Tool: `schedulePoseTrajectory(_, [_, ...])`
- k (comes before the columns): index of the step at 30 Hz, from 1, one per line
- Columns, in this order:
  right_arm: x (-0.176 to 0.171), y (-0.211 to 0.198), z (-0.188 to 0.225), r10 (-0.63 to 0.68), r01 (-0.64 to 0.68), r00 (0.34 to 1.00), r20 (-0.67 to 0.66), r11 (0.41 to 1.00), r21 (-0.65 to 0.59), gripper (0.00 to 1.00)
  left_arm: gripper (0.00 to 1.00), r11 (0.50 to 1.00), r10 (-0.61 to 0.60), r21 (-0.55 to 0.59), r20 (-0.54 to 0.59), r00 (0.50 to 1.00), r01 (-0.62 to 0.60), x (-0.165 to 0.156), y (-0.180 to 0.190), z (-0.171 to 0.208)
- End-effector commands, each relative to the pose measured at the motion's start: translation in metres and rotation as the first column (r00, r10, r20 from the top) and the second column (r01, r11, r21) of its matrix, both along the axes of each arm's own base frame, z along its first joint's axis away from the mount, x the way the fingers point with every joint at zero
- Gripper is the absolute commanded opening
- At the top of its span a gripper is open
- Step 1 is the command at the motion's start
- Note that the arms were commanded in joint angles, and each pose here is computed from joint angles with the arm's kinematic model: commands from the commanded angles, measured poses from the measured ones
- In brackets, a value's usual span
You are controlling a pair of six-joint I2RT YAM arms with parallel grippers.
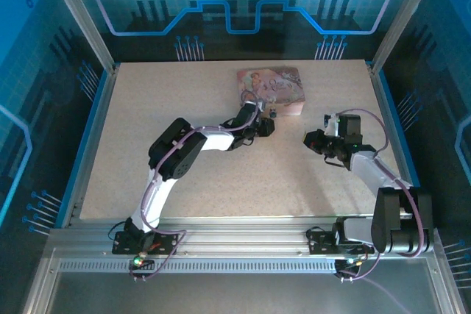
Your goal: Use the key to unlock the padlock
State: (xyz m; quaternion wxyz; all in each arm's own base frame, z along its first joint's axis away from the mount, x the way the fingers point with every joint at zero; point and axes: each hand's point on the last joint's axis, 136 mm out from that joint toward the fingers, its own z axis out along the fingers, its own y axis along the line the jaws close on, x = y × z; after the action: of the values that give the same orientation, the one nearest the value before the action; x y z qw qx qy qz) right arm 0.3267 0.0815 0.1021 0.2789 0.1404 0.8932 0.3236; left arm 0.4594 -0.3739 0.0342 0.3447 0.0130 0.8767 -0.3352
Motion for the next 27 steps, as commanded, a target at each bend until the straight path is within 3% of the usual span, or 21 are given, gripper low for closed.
schedulePoseTrajectory(1, [-0.005, 0.009, 0.002, 0.035, -0.035, 0.999, 0.005, 0.999, 0.009, 0.00, 0.25, 0.999, -0.031, -0.042, 0.068, 0.997, 0.034, -0.006, 0.005, 0.036])
schedulePoseTrajectory(6, [-0.004, 0.020, 0.000, 0.070, -0.070, 0.997, -0.014, 0.997, -0.017, 0.00, 0.39, 0.998, -0.042, -0.047, 0.083, 0.996, 0.046, -0.014, 0.014, 0.048])
schedulePoseTrajectory(10, [-0.004, 0.026, -0.002, 0.089, -0.091, 0.995, -0.033, 0.995, -0.047, 0.00, 0.47, 0.998, -0.065, 0.015, 0.120, 0.991, 0.063, -0.013, 0.014, 0.059])
schedulePoseTrajectory(16, [-0.014, 0.008, -0.010, 0.049, -0.060, 0.994, -0.097, 0.991, -0.117, 0.00, 0.51, 0.977, -0.060, 0.211, 0.204, 0.977, 0.016, -0.006, 0.006, 0.063])
schedulePoseTrajectory(22, [-0.019, -0.011, -0.012, 0.002, -0.014, 0.995, -0.104, 0.993, -0.120, 0.00, 0.57, 0.916, -0.001, 0.384, 0.289, 0.957, -0.115, -0.001, -0.007, 0.070])
schedulePoseTrajectory(27, [-0.022, -0.006, -0.007, 0.036, -0.044, 0.996, -0.087, 0.995, -0.089, 0.00, 0.60, 0.921, 0.034, 0.367, 0.250, 0.968, -0.128, -0.002, -0.012, 0.073])
